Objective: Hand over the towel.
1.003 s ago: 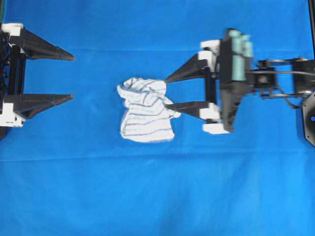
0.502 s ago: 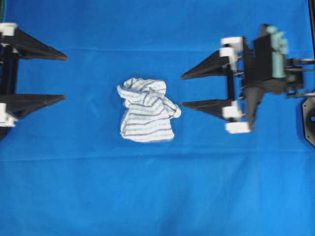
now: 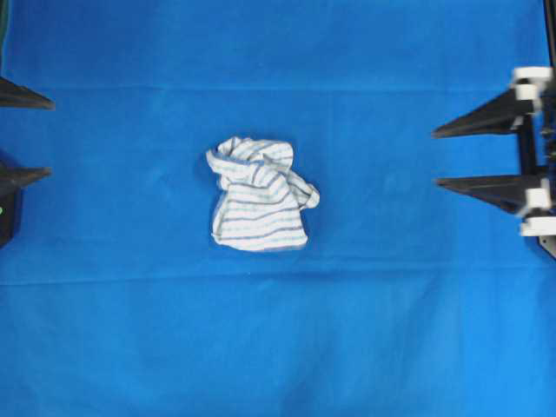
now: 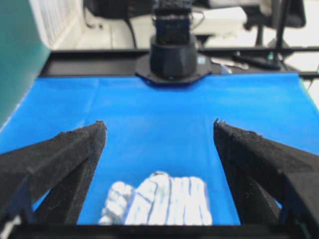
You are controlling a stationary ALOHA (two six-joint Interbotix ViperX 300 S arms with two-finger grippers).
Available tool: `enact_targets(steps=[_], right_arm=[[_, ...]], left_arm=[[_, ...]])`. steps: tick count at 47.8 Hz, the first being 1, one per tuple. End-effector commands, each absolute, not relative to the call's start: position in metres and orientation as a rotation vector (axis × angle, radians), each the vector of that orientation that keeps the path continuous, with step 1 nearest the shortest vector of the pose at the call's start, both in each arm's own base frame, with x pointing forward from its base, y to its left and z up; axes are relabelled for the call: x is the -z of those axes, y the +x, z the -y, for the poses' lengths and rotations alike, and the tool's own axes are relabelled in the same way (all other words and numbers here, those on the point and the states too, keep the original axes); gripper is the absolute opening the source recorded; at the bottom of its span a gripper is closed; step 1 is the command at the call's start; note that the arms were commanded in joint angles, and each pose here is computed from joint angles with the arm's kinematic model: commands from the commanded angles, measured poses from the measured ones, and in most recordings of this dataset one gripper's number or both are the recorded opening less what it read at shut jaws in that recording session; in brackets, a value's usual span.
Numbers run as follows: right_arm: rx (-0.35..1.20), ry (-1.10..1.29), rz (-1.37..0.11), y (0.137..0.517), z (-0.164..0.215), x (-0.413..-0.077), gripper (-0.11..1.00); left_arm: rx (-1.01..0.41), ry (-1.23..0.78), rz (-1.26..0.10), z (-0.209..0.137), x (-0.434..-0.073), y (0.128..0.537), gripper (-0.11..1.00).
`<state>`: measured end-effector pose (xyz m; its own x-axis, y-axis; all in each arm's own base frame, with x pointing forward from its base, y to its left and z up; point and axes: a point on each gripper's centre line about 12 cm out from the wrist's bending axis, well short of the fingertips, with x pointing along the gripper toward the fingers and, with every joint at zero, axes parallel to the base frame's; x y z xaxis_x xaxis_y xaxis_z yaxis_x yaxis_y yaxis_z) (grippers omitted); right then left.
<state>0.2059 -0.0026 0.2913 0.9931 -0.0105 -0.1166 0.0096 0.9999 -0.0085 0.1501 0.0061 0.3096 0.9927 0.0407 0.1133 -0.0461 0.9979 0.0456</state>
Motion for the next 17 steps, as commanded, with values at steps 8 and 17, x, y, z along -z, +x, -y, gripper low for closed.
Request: enact_targets(steps=[8, 17], right_arm=[[0.004, -0.009, -0.085, 0.175, 0.001, -0.257, 0.68], [-0.003, 0.001, -0.093, 0.166, 0.0, -0.229, 0.68]], left_arm=[[-0.064, 0.05, 0.132, -0.008, -0.284, 0.133, 0.91], [-0.064, 0.047, 0.075, -0.008, -0.259, 0.135, 0.91]])
